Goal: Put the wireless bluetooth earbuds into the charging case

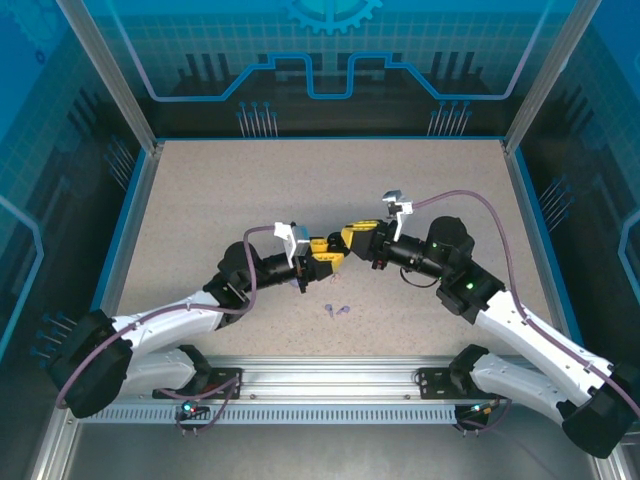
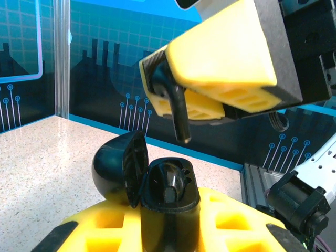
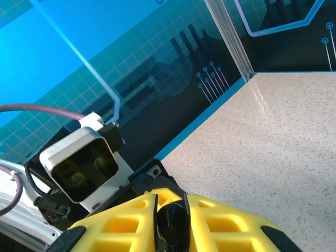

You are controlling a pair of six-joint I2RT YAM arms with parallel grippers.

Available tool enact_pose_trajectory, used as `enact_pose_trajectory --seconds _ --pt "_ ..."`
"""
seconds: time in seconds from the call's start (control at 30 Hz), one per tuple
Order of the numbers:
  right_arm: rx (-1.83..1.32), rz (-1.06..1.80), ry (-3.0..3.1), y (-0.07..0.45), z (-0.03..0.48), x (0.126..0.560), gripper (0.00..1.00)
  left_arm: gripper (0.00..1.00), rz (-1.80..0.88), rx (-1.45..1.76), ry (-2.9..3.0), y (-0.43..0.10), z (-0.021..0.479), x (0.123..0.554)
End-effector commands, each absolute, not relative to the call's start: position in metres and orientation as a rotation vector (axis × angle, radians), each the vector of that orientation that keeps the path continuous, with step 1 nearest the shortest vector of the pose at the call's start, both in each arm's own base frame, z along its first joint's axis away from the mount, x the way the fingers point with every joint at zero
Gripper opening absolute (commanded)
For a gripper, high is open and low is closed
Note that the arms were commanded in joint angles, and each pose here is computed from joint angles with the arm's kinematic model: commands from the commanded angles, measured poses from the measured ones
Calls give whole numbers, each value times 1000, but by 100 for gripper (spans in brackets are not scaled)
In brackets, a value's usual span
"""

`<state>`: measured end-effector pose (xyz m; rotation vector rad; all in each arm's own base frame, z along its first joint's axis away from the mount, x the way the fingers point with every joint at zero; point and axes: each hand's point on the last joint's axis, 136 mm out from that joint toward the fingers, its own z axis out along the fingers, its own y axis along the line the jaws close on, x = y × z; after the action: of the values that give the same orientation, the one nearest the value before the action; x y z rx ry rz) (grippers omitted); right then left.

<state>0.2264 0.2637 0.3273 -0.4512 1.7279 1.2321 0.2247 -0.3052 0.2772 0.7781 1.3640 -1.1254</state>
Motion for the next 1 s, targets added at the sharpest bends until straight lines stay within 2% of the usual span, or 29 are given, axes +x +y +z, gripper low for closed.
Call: enact_pose_trajectory --seconds 0.0,0.97 --pt "-470 1212 1698 264 327 225 20 0 -1148 745 1290 -307 305 225" --pt "-468 1249 1748 268 311 221 20 0 -1137 734 1285 -306 302 227"
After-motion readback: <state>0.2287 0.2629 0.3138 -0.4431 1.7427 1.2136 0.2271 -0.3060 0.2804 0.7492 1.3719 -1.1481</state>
